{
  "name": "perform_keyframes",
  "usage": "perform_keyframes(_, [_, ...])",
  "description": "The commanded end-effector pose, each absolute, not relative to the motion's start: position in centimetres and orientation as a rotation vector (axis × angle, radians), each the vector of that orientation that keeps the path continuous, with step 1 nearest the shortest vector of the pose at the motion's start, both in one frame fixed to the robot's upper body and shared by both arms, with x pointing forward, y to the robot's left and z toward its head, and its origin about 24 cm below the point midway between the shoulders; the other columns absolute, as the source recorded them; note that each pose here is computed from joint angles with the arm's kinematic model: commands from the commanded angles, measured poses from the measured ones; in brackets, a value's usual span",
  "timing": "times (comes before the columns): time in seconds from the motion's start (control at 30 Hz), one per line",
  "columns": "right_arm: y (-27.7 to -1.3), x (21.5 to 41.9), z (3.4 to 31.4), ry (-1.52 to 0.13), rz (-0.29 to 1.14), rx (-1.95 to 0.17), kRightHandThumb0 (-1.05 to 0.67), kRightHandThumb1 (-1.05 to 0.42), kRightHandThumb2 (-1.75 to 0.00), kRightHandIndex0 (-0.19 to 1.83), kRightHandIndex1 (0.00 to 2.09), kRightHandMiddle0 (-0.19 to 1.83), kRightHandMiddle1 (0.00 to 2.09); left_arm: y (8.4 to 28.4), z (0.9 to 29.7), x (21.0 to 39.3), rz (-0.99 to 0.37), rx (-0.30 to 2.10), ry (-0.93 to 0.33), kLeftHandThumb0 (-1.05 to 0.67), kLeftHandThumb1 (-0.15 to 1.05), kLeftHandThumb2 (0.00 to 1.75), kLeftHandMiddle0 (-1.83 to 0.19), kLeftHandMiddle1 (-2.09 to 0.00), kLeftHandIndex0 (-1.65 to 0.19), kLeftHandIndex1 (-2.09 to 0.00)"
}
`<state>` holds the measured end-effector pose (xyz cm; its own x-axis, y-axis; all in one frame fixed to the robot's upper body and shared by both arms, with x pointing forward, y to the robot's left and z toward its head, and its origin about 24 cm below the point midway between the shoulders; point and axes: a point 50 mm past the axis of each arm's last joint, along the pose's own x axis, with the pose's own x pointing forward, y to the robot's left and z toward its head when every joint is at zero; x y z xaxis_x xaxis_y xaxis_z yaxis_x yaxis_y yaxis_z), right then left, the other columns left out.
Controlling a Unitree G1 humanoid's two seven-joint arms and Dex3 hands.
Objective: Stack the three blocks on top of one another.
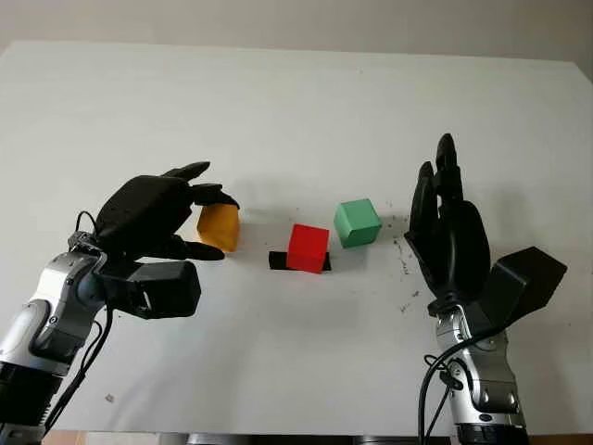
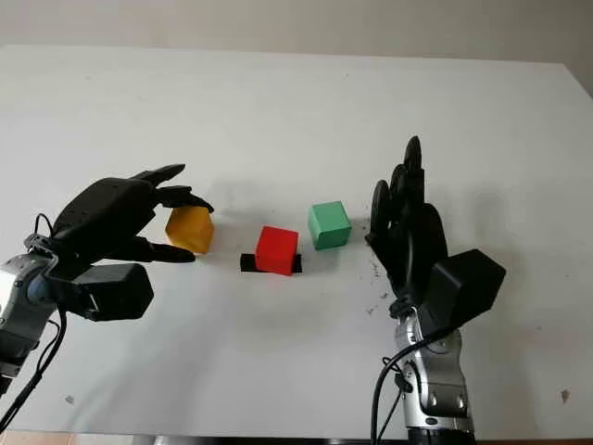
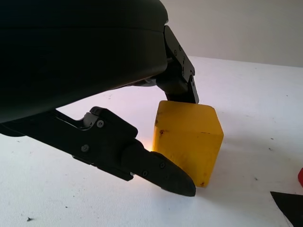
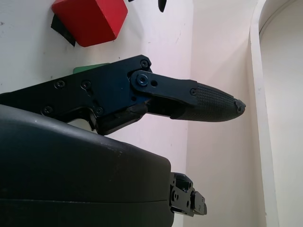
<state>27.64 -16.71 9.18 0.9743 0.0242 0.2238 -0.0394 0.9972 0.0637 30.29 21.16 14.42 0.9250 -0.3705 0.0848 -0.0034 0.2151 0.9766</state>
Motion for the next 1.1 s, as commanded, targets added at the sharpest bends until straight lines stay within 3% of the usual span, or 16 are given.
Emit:
perform_keyframes(0.0, [-16.9, 27.4, 9.7, -0.251, 0.029, 0.067, -0.71, -1.05, -0.62, -0.19, 0.0, -0.19, 0.0, 21.2, 14.9, 30.3, -0.251, 1.343, -0.372, -0.38, 0.98, 0.06, -0.33, -0.06, -0.36, -1.22])
perform_keyframes(0.13, [-16.9, 27.4, 9.7, -0.249, 0.028, 0.058, -0.71, -1.05, -0.62, -0.19, 0.0, -0.19, 0.0, 21.3, 15.0, 30.3, -0.257, 1.35, -0.391, -0.35, 1.03, 0.06, -0.34, -0.06, -0.26, -1.37])
perform_keyframes(0.43, [-16.8, 27.5, 9.7, -0.251, 0.025, 0.048, -0.71, -1.05, -0.6, -0.19, 0.0, -0.19, 0.0, 20.8, 16.4, 29.4, -0.206, 1.519, -0.415, -0.43, 1.05, 0.16, -0.37, -0.06, -0.31, -1.12])
perform_keyframes(0.57, [-16.8, 27.5, 9.7, -0.248, 0.019, 0.045, -0.7, -1.05, -0.59, -0.19, 0.0, -0.19, 0.0, 20.3, 17.2, 28.8, -0.21, 1.549, -0.453, -0.43, 1.05, 0.21, -0.35, -0.05, -0.25, -1.22])
perform_keyframes(0.7, [-16.7, 27.5, 9.7, -0.237, 0.015, 0.035, -0.7, -1.05, -0.58, -0.19, 0.0, -0.19, 0.0, 19.0, 18.9, 28.2, -0.319, 1.411, -0.504, -0.4, 1.05, 0.21, -0.33, -0.05, -0.21, -1.46])
perform_keyframes(0.87, [-16.5, 27.4, 9.6, -0.222, 0.007, 0.027, -0.7, -1.05, -0.57, -0.19, 0.0, -0.19, 0.0, 17.7, 20.1, 28.3, -0.453, 1.206, -0.553, -0.35, 1.05, 0.17, -0.34, -0.06, -0.2, -1.45])
perform_keyframes(1.07, [-16.3, 27.3, 9.6, -0.209, 0.004, 0.024, -0.71, -1.05, -0.56, -0.19, 0.0, -0.19, 0.0, 16.5, 20.2, 28.9, -0.515, 1.069, -0.621, -0.34, 1.05, 0.14, -0.38, -0.07, -0.29, -1.39])
